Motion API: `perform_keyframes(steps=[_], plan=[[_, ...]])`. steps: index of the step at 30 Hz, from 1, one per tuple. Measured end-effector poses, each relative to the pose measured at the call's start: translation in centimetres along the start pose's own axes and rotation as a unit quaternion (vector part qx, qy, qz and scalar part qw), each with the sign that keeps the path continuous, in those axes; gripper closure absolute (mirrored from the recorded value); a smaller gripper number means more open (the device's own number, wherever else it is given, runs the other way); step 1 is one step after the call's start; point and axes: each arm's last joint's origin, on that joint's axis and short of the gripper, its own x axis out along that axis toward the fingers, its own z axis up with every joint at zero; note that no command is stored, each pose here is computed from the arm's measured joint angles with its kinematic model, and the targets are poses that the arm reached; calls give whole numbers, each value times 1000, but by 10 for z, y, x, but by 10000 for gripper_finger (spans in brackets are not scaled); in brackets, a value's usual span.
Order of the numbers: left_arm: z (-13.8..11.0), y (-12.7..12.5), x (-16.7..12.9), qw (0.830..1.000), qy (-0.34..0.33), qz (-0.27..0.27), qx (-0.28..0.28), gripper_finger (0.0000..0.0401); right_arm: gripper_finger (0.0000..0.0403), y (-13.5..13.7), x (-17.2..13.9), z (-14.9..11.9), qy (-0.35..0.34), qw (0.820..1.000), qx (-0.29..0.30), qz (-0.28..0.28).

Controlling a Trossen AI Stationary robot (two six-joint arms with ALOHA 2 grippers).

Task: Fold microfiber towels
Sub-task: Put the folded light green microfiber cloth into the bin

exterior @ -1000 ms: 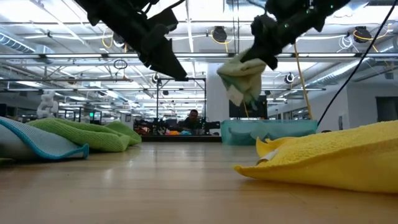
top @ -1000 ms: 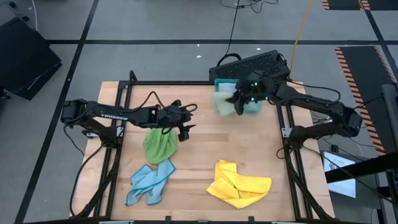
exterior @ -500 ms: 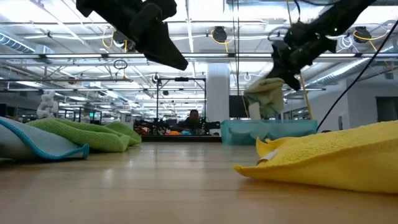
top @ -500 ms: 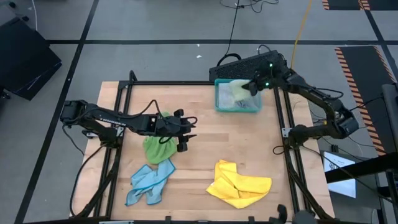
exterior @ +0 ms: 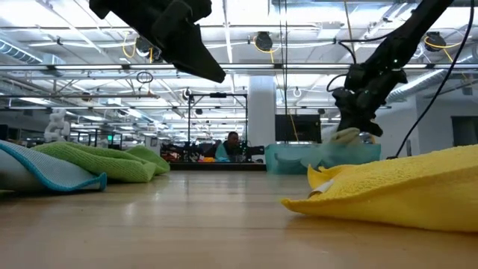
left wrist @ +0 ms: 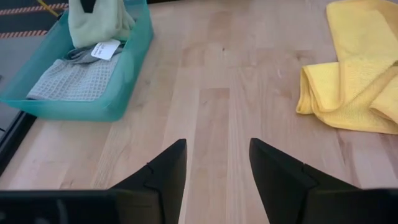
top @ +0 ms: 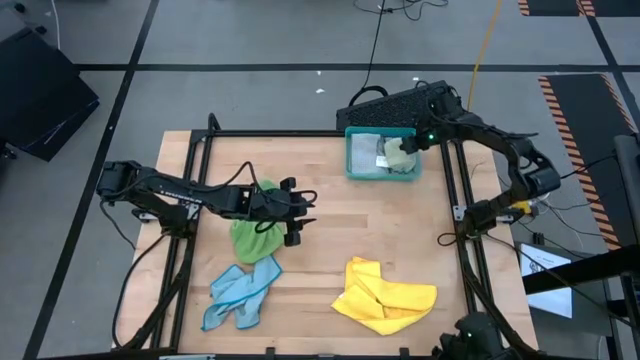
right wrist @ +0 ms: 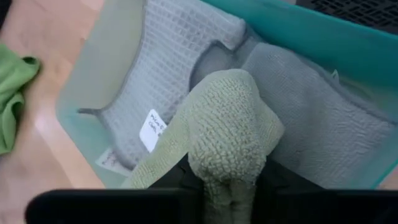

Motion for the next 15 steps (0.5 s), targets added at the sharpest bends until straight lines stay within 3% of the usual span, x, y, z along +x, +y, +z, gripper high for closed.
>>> perform_keyframes(steps=[3,6,15], plan=[[0,0,0,1000,0,0,0,225,316,-2,2,0,3,1000,2,-10],[0,0,0,1000,0,0,0,226,275,-4,3,-1,6,998,-1,-64],[0,0,0,1000,0,0,0,226,164,5,-8,1,-14,989,-54,-140]])
